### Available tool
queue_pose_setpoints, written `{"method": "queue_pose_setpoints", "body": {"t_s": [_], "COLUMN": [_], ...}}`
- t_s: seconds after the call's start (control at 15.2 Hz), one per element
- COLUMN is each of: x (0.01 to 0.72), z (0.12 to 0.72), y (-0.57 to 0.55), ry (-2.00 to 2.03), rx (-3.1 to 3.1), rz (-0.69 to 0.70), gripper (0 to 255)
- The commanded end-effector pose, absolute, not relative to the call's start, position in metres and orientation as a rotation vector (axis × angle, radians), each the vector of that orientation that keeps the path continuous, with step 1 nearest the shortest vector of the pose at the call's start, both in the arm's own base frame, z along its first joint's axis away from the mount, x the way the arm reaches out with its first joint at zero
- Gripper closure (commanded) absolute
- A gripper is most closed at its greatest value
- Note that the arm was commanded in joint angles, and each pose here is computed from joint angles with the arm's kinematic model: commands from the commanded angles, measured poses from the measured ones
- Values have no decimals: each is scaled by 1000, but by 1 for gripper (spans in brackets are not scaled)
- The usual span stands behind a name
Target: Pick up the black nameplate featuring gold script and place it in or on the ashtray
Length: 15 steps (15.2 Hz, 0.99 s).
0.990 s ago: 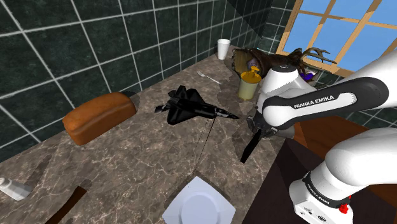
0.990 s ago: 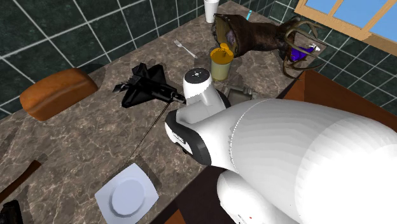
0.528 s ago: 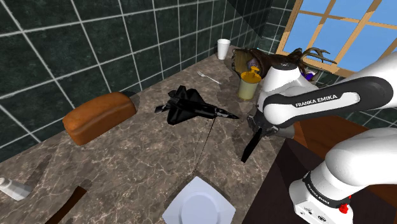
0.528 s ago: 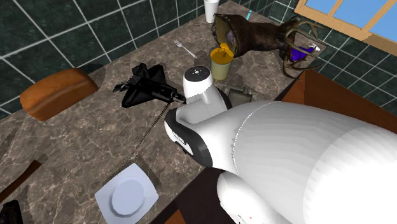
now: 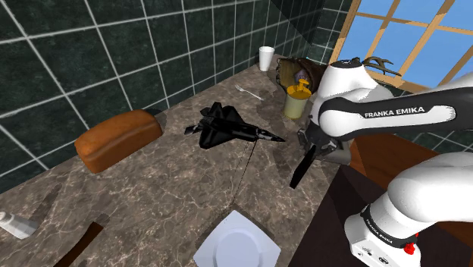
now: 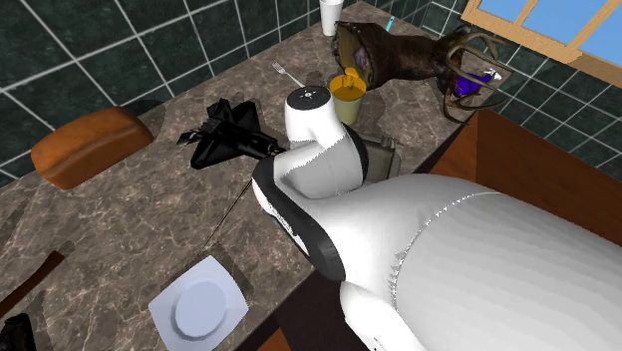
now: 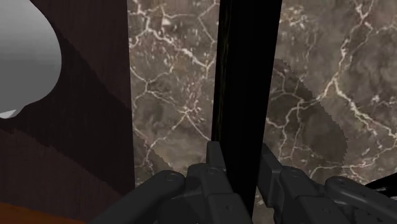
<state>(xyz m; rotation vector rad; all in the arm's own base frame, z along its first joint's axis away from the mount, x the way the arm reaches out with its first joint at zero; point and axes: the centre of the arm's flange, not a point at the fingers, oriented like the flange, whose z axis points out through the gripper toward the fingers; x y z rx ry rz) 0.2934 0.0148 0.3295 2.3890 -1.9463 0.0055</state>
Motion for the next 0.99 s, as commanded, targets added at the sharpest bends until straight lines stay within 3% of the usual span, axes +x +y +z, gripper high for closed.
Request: {"method": "queue_pose_setpoints", "body": {"t_s": [0.0,0.92], "x": [294,299], "z": [340,407], "y": [15,-11], "ry": [-1946,-1946], "rx": [2389,2389], "rz": [5,5], "gripper": [255,255]}}
